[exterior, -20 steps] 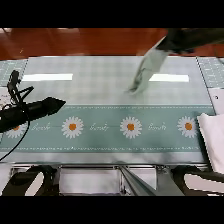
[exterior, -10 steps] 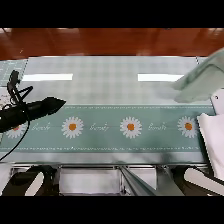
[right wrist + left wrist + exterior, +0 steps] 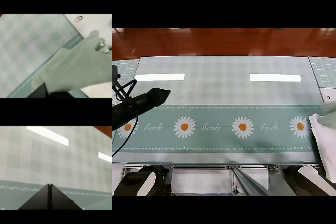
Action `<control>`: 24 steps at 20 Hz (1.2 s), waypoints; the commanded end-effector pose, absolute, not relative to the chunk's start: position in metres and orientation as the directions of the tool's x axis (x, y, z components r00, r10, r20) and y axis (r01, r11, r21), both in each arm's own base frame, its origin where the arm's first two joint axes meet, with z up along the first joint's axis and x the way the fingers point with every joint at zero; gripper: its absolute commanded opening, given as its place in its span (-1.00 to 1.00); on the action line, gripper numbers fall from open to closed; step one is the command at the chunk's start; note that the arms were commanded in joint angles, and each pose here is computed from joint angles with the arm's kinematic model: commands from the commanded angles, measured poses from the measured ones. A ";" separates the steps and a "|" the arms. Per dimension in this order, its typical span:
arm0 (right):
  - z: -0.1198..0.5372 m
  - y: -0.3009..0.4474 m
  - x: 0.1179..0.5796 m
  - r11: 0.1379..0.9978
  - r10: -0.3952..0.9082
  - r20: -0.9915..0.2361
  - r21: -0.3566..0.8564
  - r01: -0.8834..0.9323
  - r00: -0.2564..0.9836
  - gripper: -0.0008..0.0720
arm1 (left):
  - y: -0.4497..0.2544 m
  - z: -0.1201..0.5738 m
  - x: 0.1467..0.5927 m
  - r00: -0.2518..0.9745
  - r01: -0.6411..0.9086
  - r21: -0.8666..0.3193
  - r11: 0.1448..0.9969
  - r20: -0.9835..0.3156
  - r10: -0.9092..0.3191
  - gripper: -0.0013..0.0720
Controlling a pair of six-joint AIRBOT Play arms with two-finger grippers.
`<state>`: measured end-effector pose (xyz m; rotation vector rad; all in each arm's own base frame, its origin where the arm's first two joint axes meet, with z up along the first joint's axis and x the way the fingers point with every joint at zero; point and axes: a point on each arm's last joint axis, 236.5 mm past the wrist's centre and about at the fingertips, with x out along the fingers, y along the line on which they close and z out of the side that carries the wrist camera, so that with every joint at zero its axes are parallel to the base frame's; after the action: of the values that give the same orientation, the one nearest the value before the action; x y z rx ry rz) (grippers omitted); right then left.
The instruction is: Fold the shirts.
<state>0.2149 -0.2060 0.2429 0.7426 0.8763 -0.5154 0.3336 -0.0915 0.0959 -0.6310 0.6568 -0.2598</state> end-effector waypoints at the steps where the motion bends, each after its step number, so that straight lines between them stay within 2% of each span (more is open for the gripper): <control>1: 0.174 -0.198 0.125 0.418 -0.098 -0.941 0.257 0.871 0.325 -0.92 | -0.078 0.108 0.346 0.824 0.021 -0.610 0.792 -0.438 -0.359 -0.92; 4: 0.120 -0.175 0.060 0.226 -0.059 -0.991 0.101 0.969 0.117 -0.92 | -0.075 0.111 0.349 0.836 0.018 -0.607 0.795 -0.426 -0.345 -0.92; 6: 0.100 -0.163 0.028 0.172 -0.044 -0.999 -0.023 0.985 -0.015 -0.92 | -0.074 0.111 0.350 0.840 0.021 -0.601 0.799 -0.423 -0.341 -0.92; 9: 0.088 -0.151 -0.002 0.124 -0.039 -0.990 -0.136 0.983 -0.132 -0.91 | -0.074 0.109 0.351 0.837 0.023 -0.593 0.805 -0.428 -0.340 -0.92; 10: 0.086 -0.148 -0.008 0.118 -0.035 -0.987 -0.158 0.980 -0.155 -0.79 | -0.074 0.106 0.352 0.833 0.018 -0.594 0.804 -0.436 -0.341 -0.92; 11: 0.081 -0.146 -0.008 0.120 -0.020 -0.987 -0.158 0.980 -0.157 -0.15 | -0.074 0.101 0.353 0.827 0.010 -0.594 0.804 -0.446 -0.341 -0.92; 12: 0.078 -0.144 -0.007 0.124 -0.010 -0.988 -0.152 0.981 -0.152 0.18 | -0.074 0.096 0.355 0.820 0.000 -0.595 0.804 -0.460 -0.341 -0.92; 15: 0.078 -0.145 -0.006 0.124 -0.006 -0.988 -0.151 0.981 -0.151 0.15 | -0.070 0.078 0.364 0.804 -0.038 -0.594 0.804 -0.495 -0.328 -0.92; 17: 0.077 -0.146 0.012 0.135 0.011 -0.997 -0.078 0.988 -0.080 0.10 | -0.066 0.080 0.377 0.812 -0.025 -0.565 0.824 -0.493 -0.313 -0.92; 18: 0.081 -0.151 0.033 0.140 0.012 -1.000 0.009 0.990 0.008 -0.29 | -0.066 0.089 0.387 0.817 -0.001 -0.546 0.837 -0.483 -0.314 -0.92; 19: 0.090 -0.158 0.067 0.172 0.006 -0.990 0.142 0.975 0.143 -0.93 | -0.066 0.103 0.398 0.827 0.029 -0.525 0.851 -0.466 -0.315 -0.92; 20: 0.109 -0.170 0.115 0.216 -0.015 -0.940 0.331 0.919 0.342 -0.92 | -0.068 0.122 0.408 0.835 0.067 -0.507 0.859 -0.443 -0.326 -0.92; 21: 0.139 -0.179 0.167 0.272 -0.023 -0.844 0.511 0.815 0.537 -0.92 | -0.072 0.142 0.417 0.838 0.106 -0.496 0.862 -0.423 -0.346 -0.92; 22: 0.177 -0.186 0.217 0.349 -0.037 -0.722 0.638 0.686 0.691 -0.92 | -0.078 0.167 0.424 0.838 0.154 -0.483 0.862 -0.398 -0.373 -0.92; 23: 0.208 -0.186 0.258 0.433 -0.040 -0.629 0.689 0.581 0.776 -0.92 | -0.084 0.195 0.431 0.842 0.199 -0.471 0.859 -0.366 -0.396 -0.92; 24: 0.236 -0.178 0.299 0.543 -0.029 -0.556 0.689 0.480 0.831 -0.92 | -0.090 0.219 0.439 0.846 0.237 -0.461 0.855 -0.335 -0.415 -0.92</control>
<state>0.1799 -0.1887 0.1426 1.0321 0.8708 -0.6724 0.4211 -0.0765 0.1650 -0.4856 0.5009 -0.2711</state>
